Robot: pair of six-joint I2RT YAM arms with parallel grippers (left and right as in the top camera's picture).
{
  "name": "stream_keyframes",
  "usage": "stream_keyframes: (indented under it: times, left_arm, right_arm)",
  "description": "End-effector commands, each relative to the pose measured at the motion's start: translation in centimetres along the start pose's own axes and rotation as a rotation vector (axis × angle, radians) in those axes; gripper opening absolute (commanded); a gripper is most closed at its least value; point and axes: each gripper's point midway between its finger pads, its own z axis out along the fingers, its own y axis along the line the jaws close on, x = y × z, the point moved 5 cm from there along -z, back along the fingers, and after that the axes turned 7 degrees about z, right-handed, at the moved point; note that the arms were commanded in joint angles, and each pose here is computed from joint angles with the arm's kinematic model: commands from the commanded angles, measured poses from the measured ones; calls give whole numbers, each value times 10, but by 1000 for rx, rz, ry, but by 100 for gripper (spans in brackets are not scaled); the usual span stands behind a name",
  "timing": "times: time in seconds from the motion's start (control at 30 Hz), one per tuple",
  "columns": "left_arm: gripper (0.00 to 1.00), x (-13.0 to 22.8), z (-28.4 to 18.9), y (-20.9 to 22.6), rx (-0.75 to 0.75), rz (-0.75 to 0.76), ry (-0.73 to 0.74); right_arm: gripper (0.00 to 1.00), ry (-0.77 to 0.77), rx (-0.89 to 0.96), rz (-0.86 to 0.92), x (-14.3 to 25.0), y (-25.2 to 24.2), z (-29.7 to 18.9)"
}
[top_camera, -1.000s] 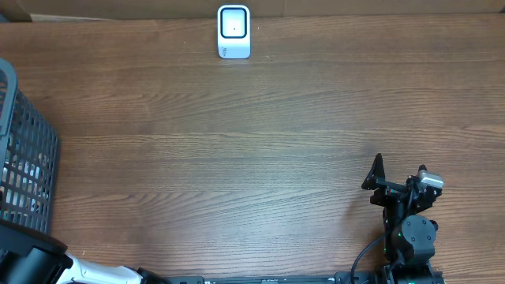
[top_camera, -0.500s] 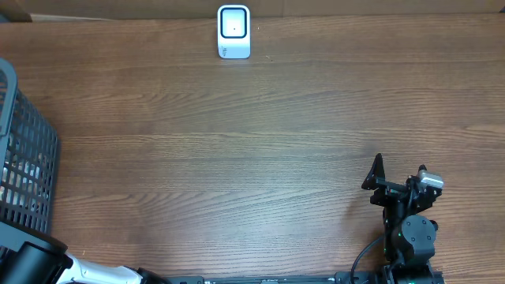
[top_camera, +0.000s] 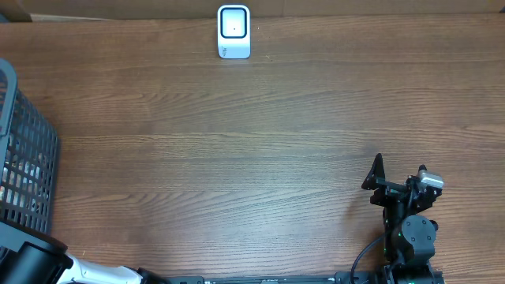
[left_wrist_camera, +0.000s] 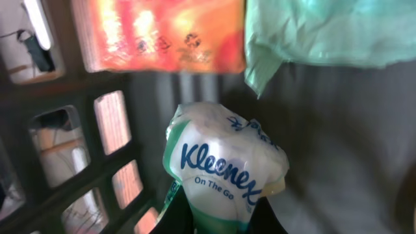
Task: Scan the item barcode
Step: 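Lower the left gripper into the basket and grasp the green Kleenex pack, then carry the Kleenex pack to the table center and release it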
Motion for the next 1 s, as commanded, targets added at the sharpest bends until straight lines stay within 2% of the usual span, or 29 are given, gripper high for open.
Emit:
stream_keyframes:
  times: [0.0, 0.2, 0.33, 0.43, 0.53, 0.7, 0.97]
  left_arm:
    - [4, -22, -34, 3, 37, -21, -39]
    - [4, -42, -131, 1, 286, -45, -93]
    - [4, -45, -217, 0, 564, -41, -198]
    - [4, -33, -275, 0, 770, -1, -283]
    - [4, -2, -325, -12, 926, 153, -367]
    - [4, 66, -360, -58, 922, 485, -439]
    - [4, 178, -352, -140, 604, 924, -526]
  right_arm:
    - [100, -15, 0, 7, -5, 1, -1]
    - [100, -15, 0, 7, -5, 1, -1]
    - [100, -15, 0, 7, -5, 1, -1]
    - [100, -15, 0, 8, -5, 1, -1]
    - [100, -15, 0, 7, -5, 1, -1]
    - [100, -15, 0, 7, -5, 1, -1]
    - [100, -15, 0, 8, -5, 1, -1]
